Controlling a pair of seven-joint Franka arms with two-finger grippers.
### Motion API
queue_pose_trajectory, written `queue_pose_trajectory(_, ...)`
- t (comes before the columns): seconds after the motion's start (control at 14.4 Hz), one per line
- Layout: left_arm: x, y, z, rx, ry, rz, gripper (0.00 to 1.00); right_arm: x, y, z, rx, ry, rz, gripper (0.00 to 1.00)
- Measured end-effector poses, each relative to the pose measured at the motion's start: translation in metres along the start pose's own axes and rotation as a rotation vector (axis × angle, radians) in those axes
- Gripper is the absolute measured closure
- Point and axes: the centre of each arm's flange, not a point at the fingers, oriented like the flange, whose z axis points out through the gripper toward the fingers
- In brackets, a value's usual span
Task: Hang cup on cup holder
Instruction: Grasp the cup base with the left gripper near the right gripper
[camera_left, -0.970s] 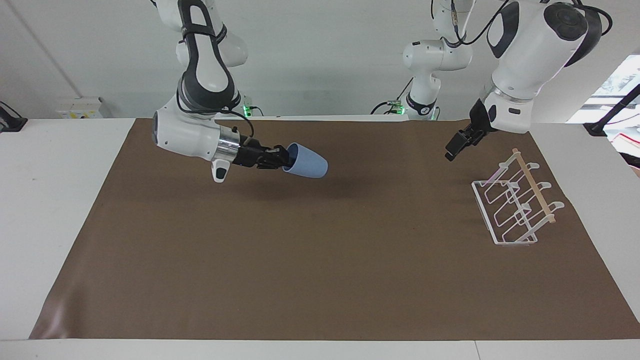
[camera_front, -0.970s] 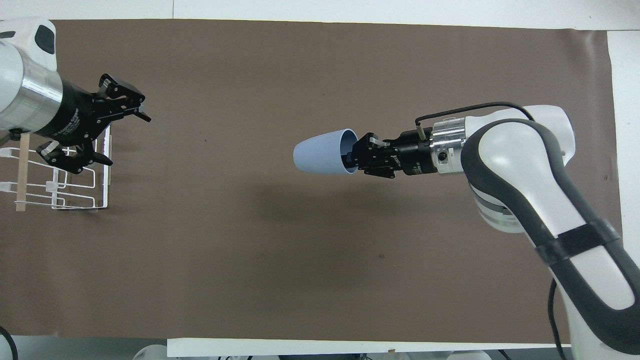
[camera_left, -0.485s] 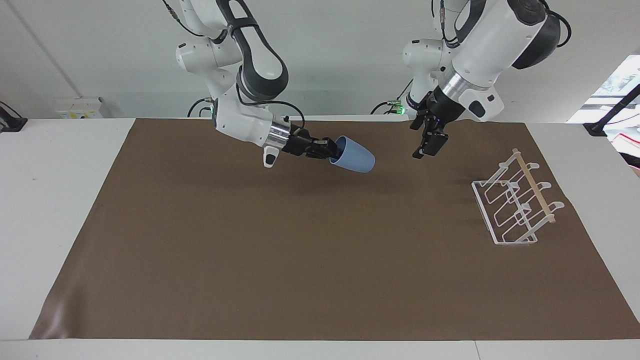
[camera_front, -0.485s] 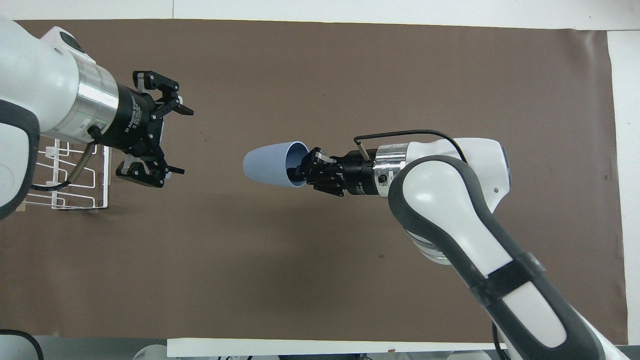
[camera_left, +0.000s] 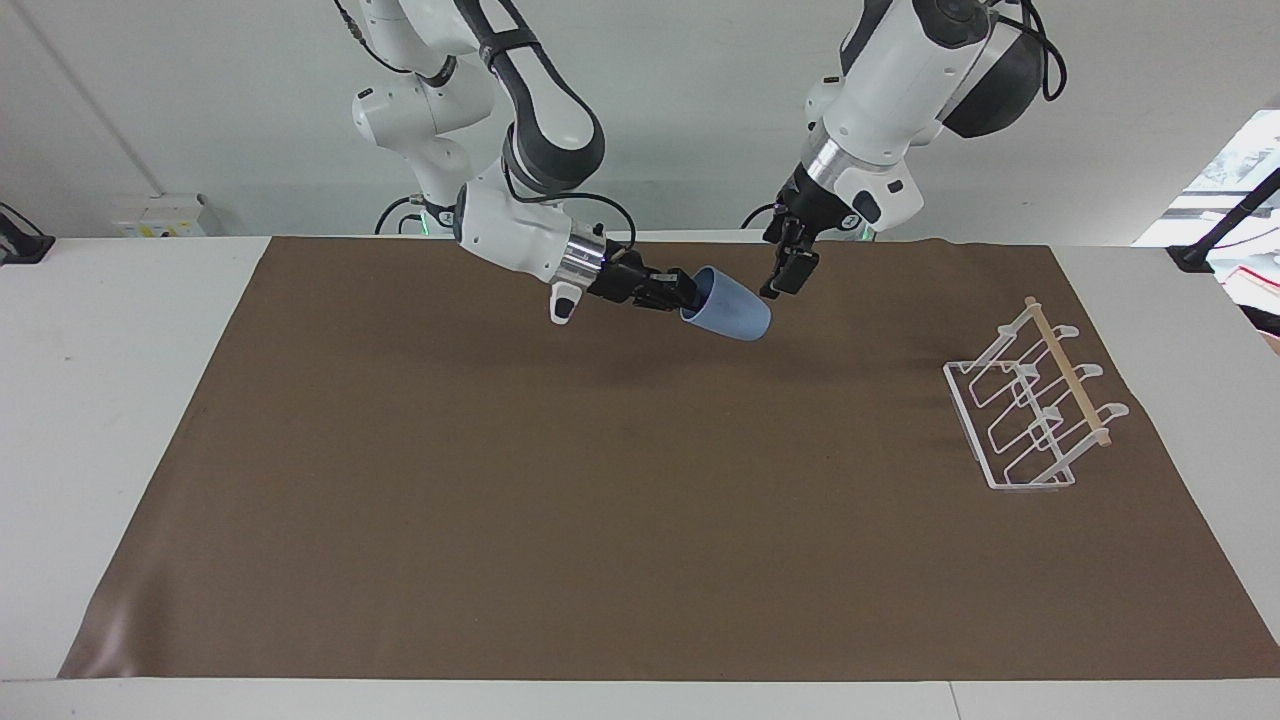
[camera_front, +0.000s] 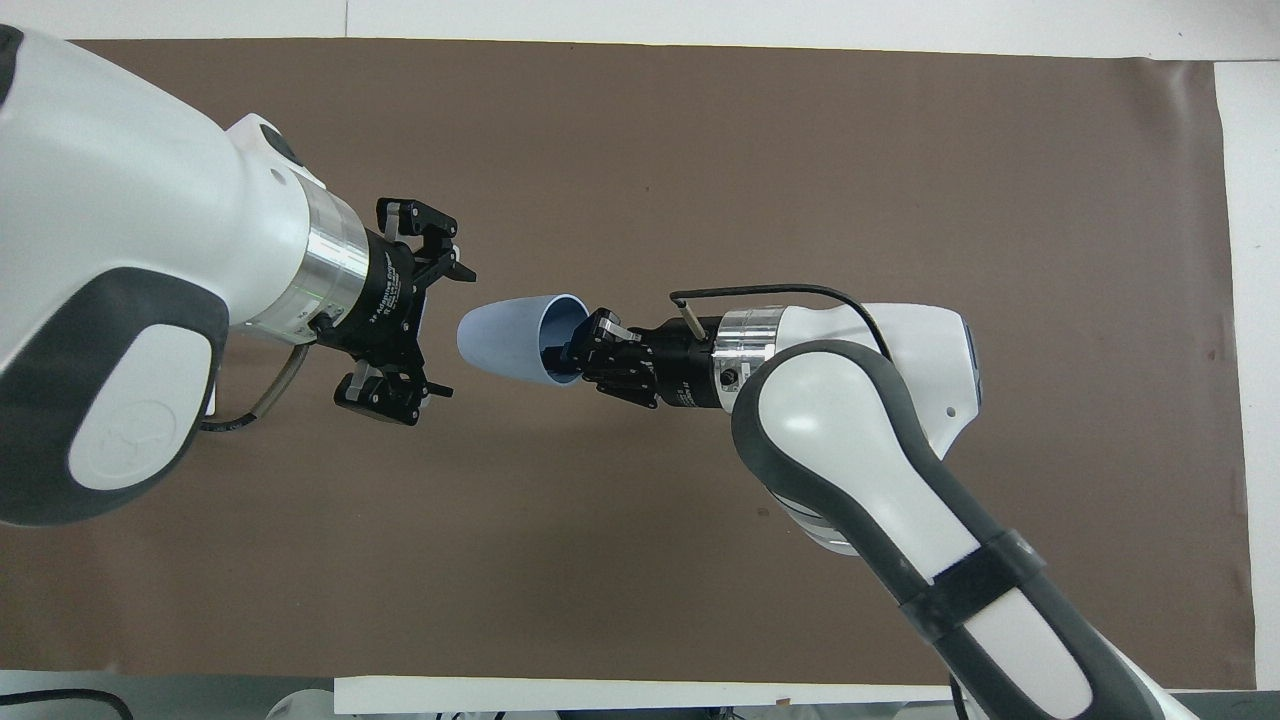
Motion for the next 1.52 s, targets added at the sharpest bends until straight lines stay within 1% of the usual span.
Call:
queue_pose_trajectory(0.14, -0.003, -0.002, 0.019, 0.013, 0.004, -0.006, 0.00, 0.001, 0.000, -0.001, 0.001, 0.001, 0.001, 0.96)
queue_pose_trajectory(0.28, -0.005, -0.001, 0.036, 0.000, 0.001, -0.019, 0.00, 0.001, 0.000, -0.001, 0.001, 0.001, 0.001, 0.96)
queue_pose_trajectory(0.55, -0.003, 0.006, 0.047, -0.031, -0.019, -0.033, 0.00, -0.001, 0.000, 0.001, -0.001, -0.001, -0.001, 0.96)
queue_pose_trajectory(0.76, -0.013, 0.009, 0.056, -0.051, -0.028, -0.019, 0.00, -0.005, -0.001, 0.005, -0.004, -0.009, -0.005, 0.96)
queue_pose_trajectory(0.97, -0.024, 0.006, 0.080, -0.034, -0.023, 0.002, 0.00, -0.006, -0.001, 0.005, -0.005, -0.011, -0.006, 0.96)
queue_pose_trajectory(1.25, -0.022, 0.005, 0.088, -0.036, -0.021, 0.014, 0.05, -0.005, 0.003, 0.006, -0.010, -0.010, 0.000, 0.96)
queue_pose_trajectory(1.32, -0.021, 0.006, 0.087, -0.039, -0.022, 0.014, 0.15, -0.005, 0.004, 0.006, -0.011, -0.011, 0.001, 0.96)
queue_pose_trajectory(1.39, -0.021, 0.006, 0.087, -0.041, -0.023, 0.013, 0.18, -0.005, 0.004, 0.006, -0.008, -0.010, 0.006, 0.96)
queue_pose_trajectory(1.52, -0.022, 0.006, 0.087, -0.043, -0.024, 0.021, 0.18, -0.005, 0.004, 0.006, -0.007, -0.009, 0.008, 0.96)
